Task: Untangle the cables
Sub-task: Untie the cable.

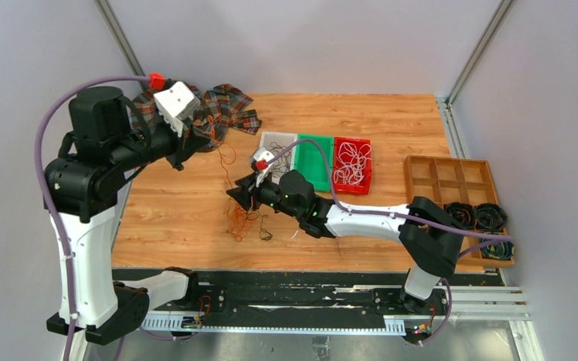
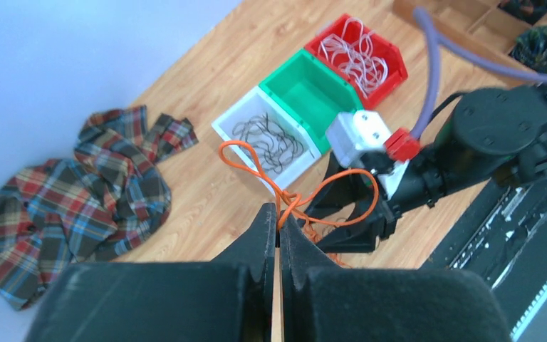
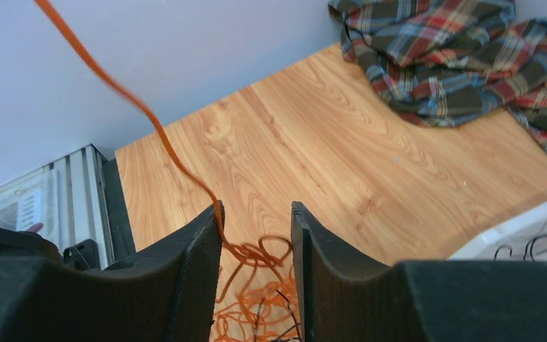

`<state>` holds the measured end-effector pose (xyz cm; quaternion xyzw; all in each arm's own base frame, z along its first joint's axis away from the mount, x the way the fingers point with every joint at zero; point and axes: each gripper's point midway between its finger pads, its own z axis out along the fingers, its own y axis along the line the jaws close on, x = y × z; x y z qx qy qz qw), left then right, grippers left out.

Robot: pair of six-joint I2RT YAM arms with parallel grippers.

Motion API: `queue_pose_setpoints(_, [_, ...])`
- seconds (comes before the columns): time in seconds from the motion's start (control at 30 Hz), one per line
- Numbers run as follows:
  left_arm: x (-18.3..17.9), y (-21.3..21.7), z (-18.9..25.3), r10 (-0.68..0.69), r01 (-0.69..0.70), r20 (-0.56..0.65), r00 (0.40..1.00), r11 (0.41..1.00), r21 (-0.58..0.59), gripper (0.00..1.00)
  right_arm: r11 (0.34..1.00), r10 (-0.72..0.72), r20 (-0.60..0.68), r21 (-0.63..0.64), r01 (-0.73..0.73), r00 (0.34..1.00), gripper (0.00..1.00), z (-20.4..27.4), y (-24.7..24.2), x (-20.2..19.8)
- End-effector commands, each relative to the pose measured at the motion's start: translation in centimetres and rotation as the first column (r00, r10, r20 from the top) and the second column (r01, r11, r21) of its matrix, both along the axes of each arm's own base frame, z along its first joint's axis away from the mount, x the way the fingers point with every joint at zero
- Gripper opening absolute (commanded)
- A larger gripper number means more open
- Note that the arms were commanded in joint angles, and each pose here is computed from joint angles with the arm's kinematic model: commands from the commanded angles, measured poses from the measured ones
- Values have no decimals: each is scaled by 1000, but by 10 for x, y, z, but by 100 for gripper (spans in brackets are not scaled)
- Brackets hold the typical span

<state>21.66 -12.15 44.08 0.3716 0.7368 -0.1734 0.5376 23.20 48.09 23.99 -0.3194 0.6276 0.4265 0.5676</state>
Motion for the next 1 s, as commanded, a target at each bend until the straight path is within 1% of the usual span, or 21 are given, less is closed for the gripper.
queue_pose_setpoints(0.0, [-17,-5,34,-19,24,67,998,998,-64,0,999,-33,-42,-20,32,999,39,-30,-1,0])
queue_pose_setpoints(0.27, [-29,-5,80,-9,31,181,983,992,-120,0,991,-97,-101,-100,87,990,39,-89,-14,4])
queue_pose_setpoints(0.43, [-37,0,111,20,21,268,963,989,-147,0,980,-156,-146,-146,135,977,38,-125,-30,5])
queue_pose_setpoints(0.53, [-38,6,130,59,-6,326,943,987,-160,0,974,-190,-180,-155,162,965,35,-141,-39,5])
queue_pose_setpoints(0.67, [-37,15,148,106,-47,393,913,986,-157,0,968,-220,-214,-169,186,952,28,-155,-49,2])
queue_pose_setpoints(0.73, [-35,18,147,114,-61,405,907,988,-141,0,965,-242,-213,-154,212,947,27,-150,-56,4])
queue_pose_setpoints(0.77, [-34,19,145,117,-69,405,907,989,-131,0,965,-249,-202,-136,224,947,28,-141,-60,4])
queue_pose_setpoints(0.8, [-33,20,140,113,-72,398,911,990,-117,0,965,-255,-190,-116,236,948,32,-131,-64,5])
queue_pose_setpoints(0.83, [-30,20,132,108,-74,383,917,992,-102,0,965,-257,-175,-91,245,950,39,-116,-66,5])
queue_pose_setpoints(0.9, [-28,18,117,90,-67,348,933,995,-78,0,972,-236,-127,-49,231,964,48,-83,-68,4])
queue_pose_setpoints(0.97, [-28,14,105,62,-44,322,945,997,-63,0,980,-201,-82,-19,200,976,54,-48,-64,1])
